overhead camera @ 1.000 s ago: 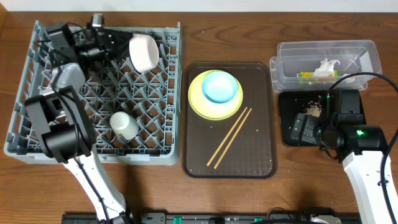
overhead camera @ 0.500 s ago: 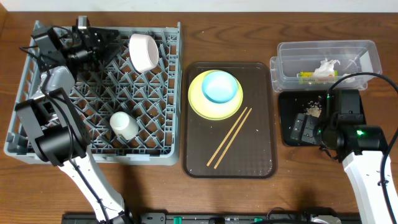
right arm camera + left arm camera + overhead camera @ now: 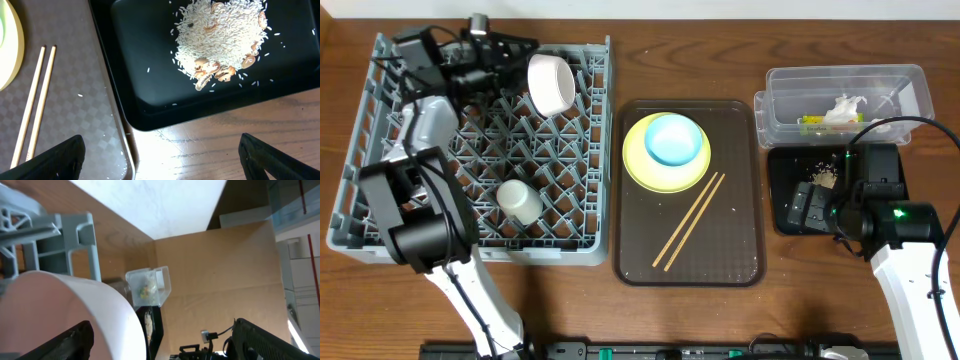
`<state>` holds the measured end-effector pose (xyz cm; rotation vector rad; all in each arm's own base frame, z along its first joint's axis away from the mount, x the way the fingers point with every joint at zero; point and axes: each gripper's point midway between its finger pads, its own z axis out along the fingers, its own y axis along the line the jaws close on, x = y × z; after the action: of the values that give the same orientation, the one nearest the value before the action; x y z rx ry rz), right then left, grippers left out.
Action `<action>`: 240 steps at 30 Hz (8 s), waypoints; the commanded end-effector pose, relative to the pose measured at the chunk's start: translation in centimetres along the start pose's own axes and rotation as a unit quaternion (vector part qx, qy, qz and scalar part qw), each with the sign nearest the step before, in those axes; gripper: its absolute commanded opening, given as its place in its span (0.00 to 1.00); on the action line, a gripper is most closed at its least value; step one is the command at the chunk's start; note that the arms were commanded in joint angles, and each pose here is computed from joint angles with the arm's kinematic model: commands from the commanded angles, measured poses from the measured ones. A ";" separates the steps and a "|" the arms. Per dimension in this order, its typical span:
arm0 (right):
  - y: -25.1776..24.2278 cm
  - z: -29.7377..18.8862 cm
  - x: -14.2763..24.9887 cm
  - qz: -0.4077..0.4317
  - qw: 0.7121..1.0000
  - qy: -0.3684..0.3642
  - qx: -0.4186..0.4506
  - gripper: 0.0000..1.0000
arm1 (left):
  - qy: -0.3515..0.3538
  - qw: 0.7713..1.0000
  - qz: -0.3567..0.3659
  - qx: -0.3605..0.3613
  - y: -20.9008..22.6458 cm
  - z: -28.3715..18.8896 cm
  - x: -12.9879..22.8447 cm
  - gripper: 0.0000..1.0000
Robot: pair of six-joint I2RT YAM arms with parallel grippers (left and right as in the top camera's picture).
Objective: Sort waste into correct bins and load items into the dishwasher rack
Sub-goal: 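Lower the small white bowl into the rack's back row with left gripper, then adjust the white bowl upright between rack tines and open left gripper, then withdraw the left gripper from the rack toward the brown tray, then grasp the light-blue bowl off the yellow plate with left gripper, then carry the blue bowl into the rack center and lower it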
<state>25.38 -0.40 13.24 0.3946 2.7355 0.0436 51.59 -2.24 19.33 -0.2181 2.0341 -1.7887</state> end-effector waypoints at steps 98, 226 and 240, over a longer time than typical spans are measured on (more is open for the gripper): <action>-0.4 -0.1 -0.2 0.012 1.000 -0.003 0.004 0.96 | -0.075 0.994 -0.062 -0.042 5.3 -2.1 -3.0 0.84; -0.5 -0.1 0.0 0.003 1.000 0.002 0.005 0.99 | 0.153 0.906 0.231 -0.320 -9.0 9.3 19.4 0.06; -0.5 -0.1 0.0 0.004 1.000 0.002 0.005 0.99 | 0.070 0.994 0.030 -0.076 -10.5 0.0 12.3 0.06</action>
<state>25.13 -0.40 13.13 0.3945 2.7470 0.0411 39.39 -8.32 26.06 -0.0566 2.3606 -1.3737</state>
